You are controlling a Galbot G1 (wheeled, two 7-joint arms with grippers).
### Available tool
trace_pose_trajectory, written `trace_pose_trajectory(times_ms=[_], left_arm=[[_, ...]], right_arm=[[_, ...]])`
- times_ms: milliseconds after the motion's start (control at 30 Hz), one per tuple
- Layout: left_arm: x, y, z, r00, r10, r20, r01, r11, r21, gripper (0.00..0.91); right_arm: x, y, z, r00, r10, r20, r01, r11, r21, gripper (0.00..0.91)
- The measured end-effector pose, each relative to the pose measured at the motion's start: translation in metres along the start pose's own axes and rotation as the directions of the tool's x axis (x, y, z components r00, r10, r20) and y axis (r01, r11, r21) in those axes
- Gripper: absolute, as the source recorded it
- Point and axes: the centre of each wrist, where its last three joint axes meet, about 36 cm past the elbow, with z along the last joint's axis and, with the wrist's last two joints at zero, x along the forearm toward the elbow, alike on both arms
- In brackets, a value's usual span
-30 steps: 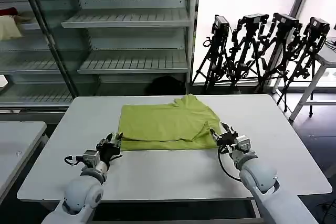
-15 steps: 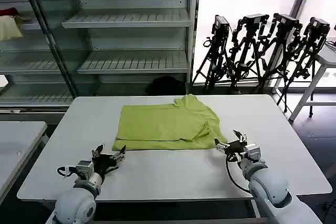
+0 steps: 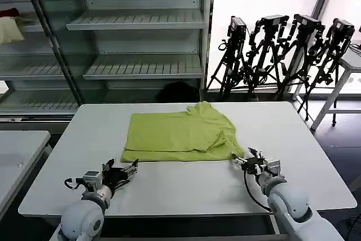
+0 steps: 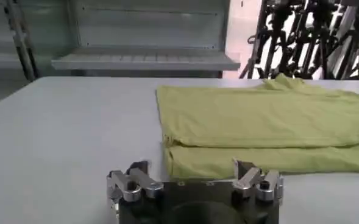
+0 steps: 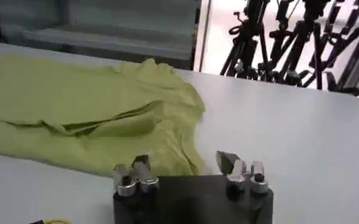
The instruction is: Fold and organize the clothes.
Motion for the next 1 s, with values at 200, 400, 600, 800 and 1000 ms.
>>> trace_pose_trajectory(times_ms=[200,400,600,800,1000], left_arm=[[-0.003,0.0,0.001,1.0,0.006,-0.003,-0.006,1.0,0.011,0.322],[-0.003,-0.001,0.003,1.0,0.015,-0.008,-0.015,1.0,0.018,0.05],[-0.006,0.001,0.003,1.0,0.022,-0.01,-0.022,0.999,0.026,0.02],[-0.011,0.003,0.003,1.0,0.026,-0.01,-0.025,0.999,0.031,0.02],[-0.013,0.006,0.005,1.0,0.019,-0.007,-0.019,1.0,0.023,0.0]], right_arm=[[-0.001,0.0,0.001,1.0,-0.006,-0.004,0.006,1.0,-0.006,0.383],[-0.002,0.0,0.002,1.0,-0.009,-0.006,0.009,1.0,-0.012,0.272],[-0.003,0.0,0.003,1.0,-0.014,-0.009,0.014,1.0,-0.013,0.252],[-0.004,-0.003,0.004,1.0,-0.018,-0.013,0.018,1.0,-0.014,0.071],[-0.004,-0.004,0.002,1.0,-0.016,-0.01,0.016,1.0,-0.013,0.0]])
